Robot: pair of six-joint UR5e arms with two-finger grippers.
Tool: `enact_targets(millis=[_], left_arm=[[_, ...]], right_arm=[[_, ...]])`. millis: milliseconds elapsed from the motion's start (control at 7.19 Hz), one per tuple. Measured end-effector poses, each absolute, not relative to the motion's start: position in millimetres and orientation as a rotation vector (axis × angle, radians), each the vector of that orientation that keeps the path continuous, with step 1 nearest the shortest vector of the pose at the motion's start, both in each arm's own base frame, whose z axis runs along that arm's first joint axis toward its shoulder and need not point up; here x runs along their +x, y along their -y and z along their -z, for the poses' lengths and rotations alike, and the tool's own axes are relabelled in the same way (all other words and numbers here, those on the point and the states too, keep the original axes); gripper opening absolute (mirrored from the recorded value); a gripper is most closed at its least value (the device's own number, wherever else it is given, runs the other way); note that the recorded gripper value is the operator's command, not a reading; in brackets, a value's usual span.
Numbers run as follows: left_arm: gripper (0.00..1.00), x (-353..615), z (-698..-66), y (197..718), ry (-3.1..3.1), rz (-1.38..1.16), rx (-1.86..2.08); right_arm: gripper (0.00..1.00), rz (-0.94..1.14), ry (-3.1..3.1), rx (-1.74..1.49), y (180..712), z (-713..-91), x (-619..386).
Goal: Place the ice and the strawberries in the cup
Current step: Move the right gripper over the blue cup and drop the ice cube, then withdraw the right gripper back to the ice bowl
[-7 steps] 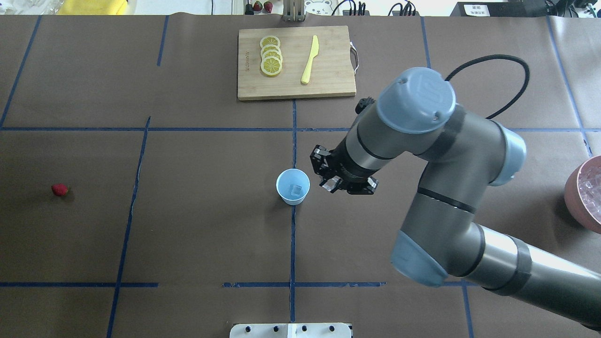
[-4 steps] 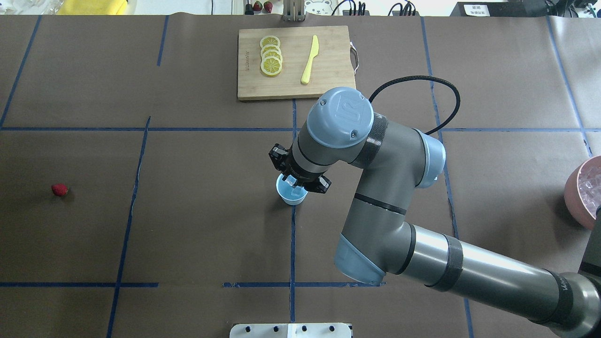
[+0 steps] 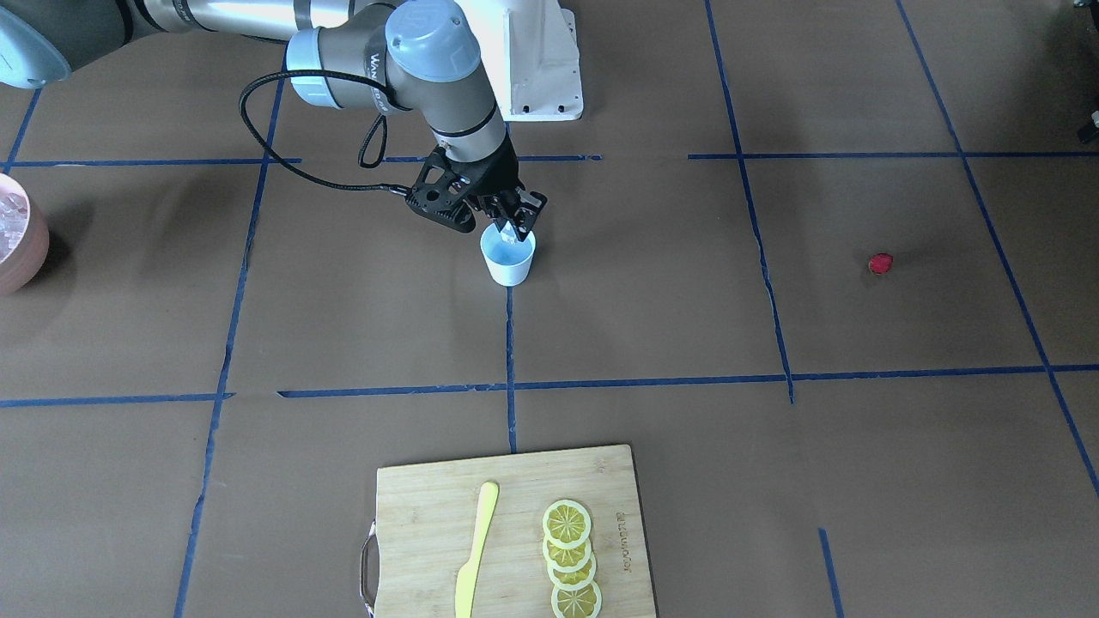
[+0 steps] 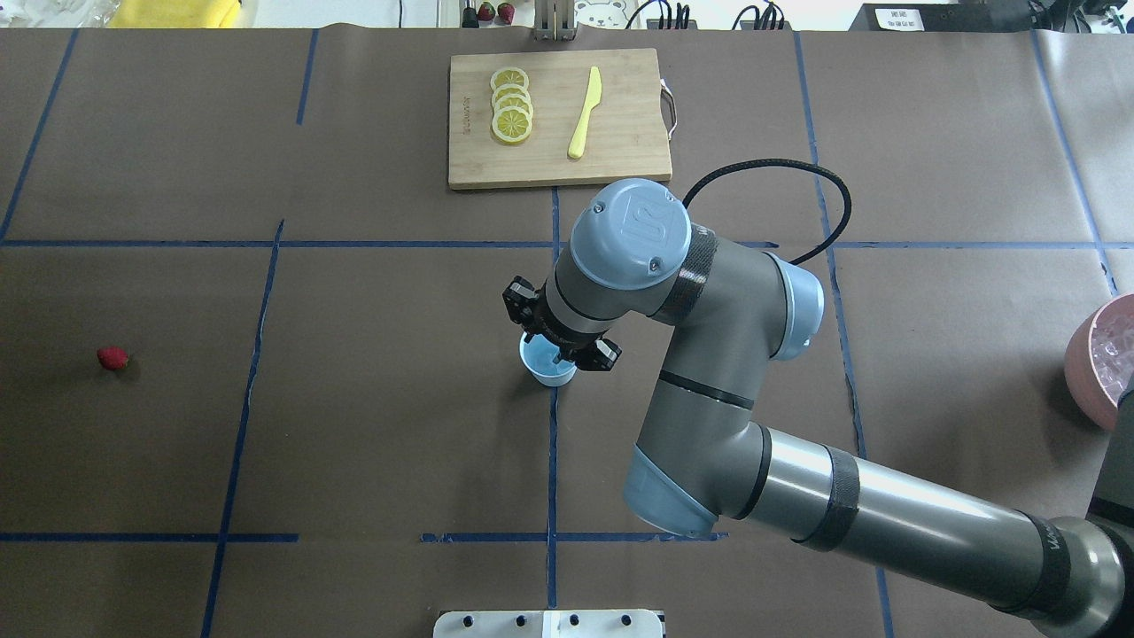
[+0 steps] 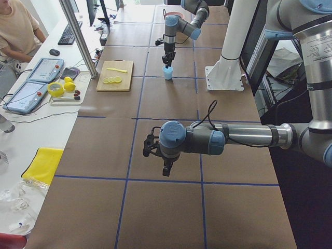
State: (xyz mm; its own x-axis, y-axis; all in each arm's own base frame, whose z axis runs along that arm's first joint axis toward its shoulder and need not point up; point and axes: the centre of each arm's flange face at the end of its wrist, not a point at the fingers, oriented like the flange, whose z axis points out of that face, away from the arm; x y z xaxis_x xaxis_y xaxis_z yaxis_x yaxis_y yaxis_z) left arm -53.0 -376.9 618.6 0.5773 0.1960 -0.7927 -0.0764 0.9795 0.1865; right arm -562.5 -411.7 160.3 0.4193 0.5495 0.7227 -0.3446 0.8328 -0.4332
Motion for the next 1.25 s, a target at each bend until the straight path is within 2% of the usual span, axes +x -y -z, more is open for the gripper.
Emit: enact_targets(millis=[278,556,835,1252], left_arm=[[1.0,-53.2,-618.8,376.8,-0.942,-0.159,0.137],[1.0,-53.4,-618.7,376.8,-0.942,-0.159,0.137],[1.0,-53.4,-619.2,376.8,-0.942,-0.158,0.136],[1.0,-53.5,-620.5,374.9,-0.943,-0.156,0.134]], right_arm=[[0.7,-0.573,0.99,-0.239,418.1,-159.0,-552.0],[0.7,-0.571,0.985,-0.291,447.4,-179.5,-477.9],[0.71,-0.427,0.978,-0.204,439.0,-260.6,-350.4],[0.75,-0.103,0.834,-0.01,410.1,-411.6,-178.2]])
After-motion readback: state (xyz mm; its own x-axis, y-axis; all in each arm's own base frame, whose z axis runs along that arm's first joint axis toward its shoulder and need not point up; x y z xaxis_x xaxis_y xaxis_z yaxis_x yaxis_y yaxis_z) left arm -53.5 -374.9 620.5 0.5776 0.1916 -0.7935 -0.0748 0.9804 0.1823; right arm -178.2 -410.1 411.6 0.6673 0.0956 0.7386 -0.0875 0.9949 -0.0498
